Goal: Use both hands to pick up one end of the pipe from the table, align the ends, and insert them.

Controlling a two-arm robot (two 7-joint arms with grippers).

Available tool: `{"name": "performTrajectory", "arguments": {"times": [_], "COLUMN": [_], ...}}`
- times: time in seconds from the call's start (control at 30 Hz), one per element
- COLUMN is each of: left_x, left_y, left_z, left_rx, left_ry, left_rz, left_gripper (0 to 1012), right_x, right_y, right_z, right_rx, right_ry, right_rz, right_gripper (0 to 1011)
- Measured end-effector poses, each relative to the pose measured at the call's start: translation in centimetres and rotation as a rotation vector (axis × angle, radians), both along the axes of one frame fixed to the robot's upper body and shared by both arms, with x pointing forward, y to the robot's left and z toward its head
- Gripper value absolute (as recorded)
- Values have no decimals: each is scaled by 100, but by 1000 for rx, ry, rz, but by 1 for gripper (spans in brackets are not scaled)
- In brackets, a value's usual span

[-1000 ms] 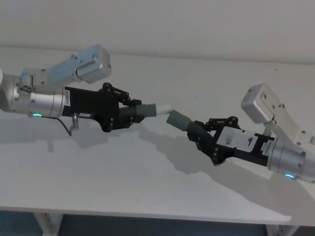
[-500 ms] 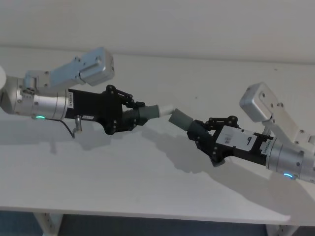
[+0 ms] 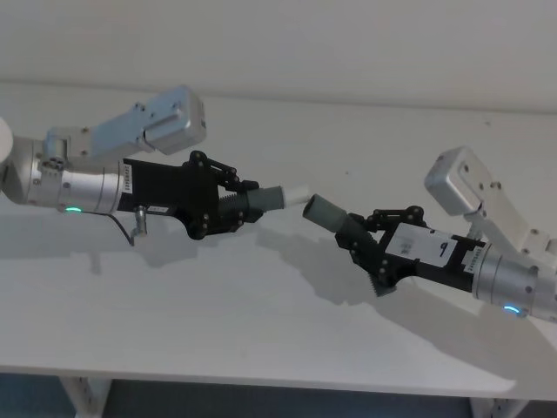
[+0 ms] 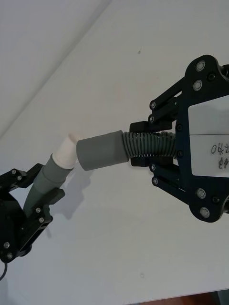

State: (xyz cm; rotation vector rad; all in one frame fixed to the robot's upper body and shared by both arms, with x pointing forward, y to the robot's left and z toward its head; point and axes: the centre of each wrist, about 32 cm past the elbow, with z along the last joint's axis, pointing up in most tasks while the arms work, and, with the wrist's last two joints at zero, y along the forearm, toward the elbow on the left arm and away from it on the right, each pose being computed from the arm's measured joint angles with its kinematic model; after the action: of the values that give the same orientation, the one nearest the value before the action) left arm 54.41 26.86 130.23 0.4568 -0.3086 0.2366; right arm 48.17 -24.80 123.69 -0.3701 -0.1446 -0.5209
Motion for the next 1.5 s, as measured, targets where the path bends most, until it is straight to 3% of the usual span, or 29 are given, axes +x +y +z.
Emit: {"name": "performTrajectory", "arguments": {"times": [0.77,1.5], "left_x": [-20,-3], "left_y": [12,23], "left_z": [45,47], "left_rx": [49,50], "left_ry": [-10,-6], "left_rz": [28,20], "left_gripper": [351,351], "right_x": [30,55], "right_y": [-52,-32], "right_z": [-12,-10], "right_rx": [-13,-41], "right_ry": [-2,-3], "right_rz": [-7,-1], "right_gripper": [278,278]}}
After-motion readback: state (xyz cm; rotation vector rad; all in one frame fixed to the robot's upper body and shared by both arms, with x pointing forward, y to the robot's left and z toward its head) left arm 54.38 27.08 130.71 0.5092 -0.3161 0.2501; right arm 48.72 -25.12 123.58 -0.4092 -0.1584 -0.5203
